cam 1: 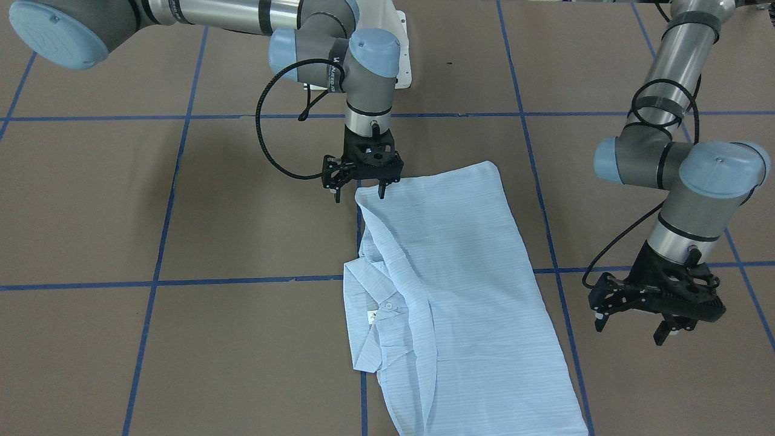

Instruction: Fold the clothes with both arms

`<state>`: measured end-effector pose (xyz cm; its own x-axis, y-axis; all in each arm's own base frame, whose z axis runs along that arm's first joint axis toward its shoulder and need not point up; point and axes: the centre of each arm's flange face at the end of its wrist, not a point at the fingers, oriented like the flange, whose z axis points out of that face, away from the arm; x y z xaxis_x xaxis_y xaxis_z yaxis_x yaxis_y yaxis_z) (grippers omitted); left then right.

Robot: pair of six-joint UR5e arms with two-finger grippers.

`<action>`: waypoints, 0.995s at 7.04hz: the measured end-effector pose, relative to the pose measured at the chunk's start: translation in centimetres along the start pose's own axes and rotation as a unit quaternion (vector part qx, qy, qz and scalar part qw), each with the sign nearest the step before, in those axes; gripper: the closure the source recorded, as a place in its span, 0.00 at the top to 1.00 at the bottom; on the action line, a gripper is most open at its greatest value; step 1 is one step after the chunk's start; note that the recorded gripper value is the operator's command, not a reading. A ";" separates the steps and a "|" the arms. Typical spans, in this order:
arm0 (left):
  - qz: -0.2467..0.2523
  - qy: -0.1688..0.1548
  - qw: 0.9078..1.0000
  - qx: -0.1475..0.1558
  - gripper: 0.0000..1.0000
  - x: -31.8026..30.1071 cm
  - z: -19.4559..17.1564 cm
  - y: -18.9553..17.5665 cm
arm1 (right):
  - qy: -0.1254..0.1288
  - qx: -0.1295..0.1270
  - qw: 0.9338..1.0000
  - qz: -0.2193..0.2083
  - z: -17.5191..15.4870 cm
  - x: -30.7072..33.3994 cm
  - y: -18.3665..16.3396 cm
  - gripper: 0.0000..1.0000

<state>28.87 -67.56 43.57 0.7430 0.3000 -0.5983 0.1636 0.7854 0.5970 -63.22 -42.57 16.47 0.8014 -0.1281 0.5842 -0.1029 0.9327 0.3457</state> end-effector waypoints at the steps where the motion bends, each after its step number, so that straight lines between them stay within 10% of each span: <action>1: 0.000 0.000 1.000 0.000 1.00 -0.1 0.0 0.2 | -0.002 0.010 1.000 0.011 -0.1 0.2 -1.9 1.00; 7: 0.001 0.003 1.000 0.003 1.00 -1.1 0.1 1.7 | 0.081 -0.009 0.997 0.008 4.1 -7.7 -7.8 0.99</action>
<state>28.36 -66.62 45.31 0.7393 0.3052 -0.6002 0.1657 0.7815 0.6015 -71.03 -50.29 12.30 0.8841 -0.0587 0.4636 -0.1073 0.9401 0.3237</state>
